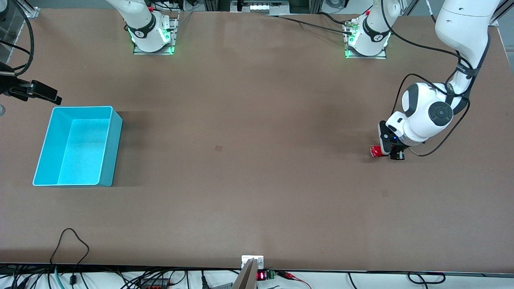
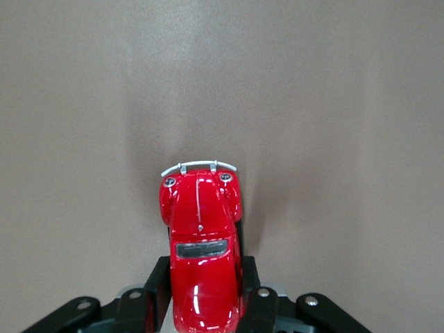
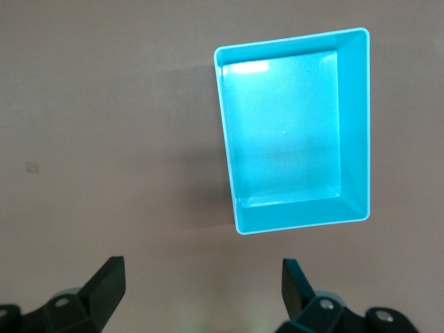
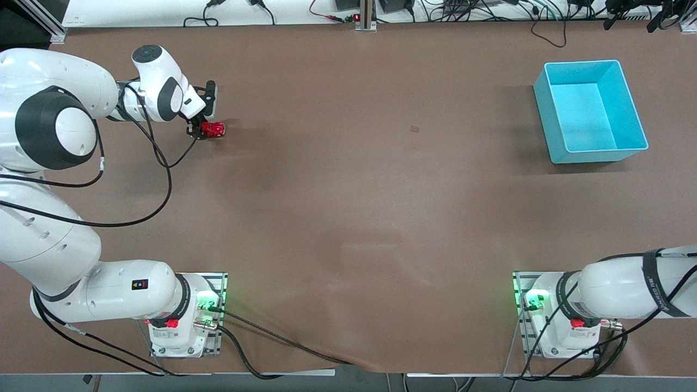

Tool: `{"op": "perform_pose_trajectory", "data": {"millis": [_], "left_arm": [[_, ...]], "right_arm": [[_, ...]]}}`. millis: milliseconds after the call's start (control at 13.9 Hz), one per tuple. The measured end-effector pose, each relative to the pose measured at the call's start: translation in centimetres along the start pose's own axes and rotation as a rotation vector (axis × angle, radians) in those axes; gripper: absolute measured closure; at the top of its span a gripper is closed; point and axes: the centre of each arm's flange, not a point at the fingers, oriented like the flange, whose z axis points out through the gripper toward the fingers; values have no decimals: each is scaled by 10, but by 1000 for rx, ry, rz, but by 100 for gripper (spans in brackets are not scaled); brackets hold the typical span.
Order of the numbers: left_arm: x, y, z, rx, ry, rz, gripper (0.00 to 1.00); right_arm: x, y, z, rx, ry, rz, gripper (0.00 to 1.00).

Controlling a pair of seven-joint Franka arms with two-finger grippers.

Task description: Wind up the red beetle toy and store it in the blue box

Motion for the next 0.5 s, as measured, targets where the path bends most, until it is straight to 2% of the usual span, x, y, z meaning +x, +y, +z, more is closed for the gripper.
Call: {"op": "perform_pose_trajectory", "data": {"millis": [502], "left_arm": [[0,0,0,-1,0,29,56]], "right_arm": [[0,0,0,0,0,0,0]]}}
